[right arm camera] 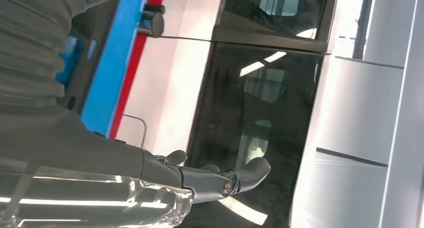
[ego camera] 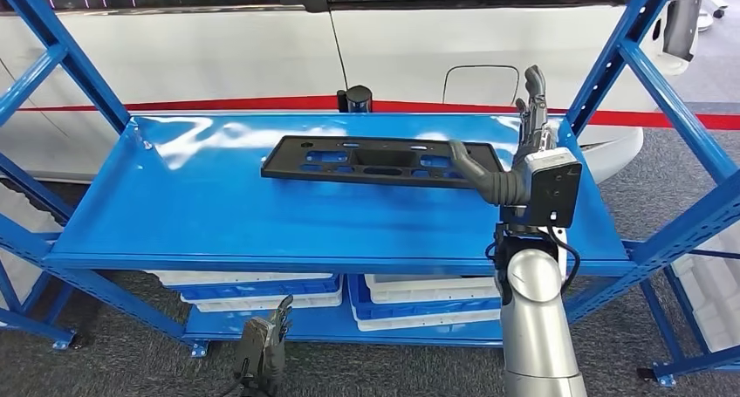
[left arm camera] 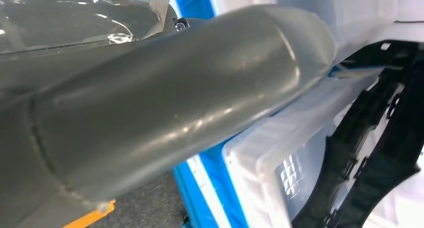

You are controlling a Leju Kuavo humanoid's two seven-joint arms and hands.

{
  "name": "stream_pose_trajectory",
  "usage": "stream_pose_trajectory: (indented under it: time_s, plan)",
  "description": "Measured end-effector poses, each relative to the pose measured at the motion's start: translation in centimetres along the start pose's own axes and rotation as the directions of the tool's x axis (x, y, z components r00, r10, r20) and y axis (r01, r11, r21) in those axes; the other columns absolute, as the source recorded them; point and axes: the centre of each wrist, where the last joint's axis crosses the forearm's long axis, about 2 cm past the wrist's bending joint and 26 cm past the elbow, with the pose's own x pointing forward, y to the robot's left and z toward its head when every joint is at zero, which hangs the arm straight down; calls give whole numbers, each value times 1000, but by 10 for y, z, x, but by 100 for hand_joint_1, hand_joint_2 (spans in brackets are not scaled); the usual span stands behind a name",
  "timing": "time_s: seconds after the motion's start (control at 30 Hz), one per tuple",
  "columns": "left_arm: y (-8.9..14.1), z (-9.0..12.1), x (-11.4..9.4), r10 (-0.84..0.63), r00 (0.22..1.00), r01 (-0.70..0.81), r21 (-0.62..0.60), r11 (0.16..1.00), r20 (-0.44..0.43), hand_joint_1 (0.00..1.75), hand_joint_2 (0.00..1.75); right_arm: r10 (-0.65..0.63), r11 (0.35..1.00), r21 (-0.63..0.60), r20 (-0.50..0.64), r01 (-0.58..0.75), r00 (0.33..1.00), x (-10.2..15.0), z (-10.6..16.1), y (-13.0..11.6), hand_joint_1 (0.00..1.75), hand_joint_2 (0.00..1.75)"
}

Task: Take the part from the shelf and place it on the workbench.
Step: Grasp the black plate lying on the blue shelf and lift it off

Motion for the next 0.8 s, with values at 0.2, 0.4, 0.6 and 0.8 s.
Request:
stream_pose_trajectory:
  time_s: [0.2, 0.4, 0.6, 0.8]
  plan:
    - [-3, 1, 0, 1, 1000, -1, -2, 1000, -18, 0, 0, 1, 1000, -8, 16, -1, 1000, -5, 5, -3, 0, 175]
    - [-8, 5, -3, -7, 999, 7, -7, 1000, -51, 0, 0, 26, 1000, 3, -32, -26, 999, -17, 20, -10, 0, 175]
    - [-11, 6, -4, -9, 997, 8, -16, 1000, -72, 0, 0, 69, 997, 46, -73, -66, 995, -23, 26, -11, 0, 175]
    - [-12, 5, -3, -9, 997, 8, -19, 1000, -77, 0, 0, 166, 976, 157, -90, -151, 982, -23, 31, 2, 0, 175]
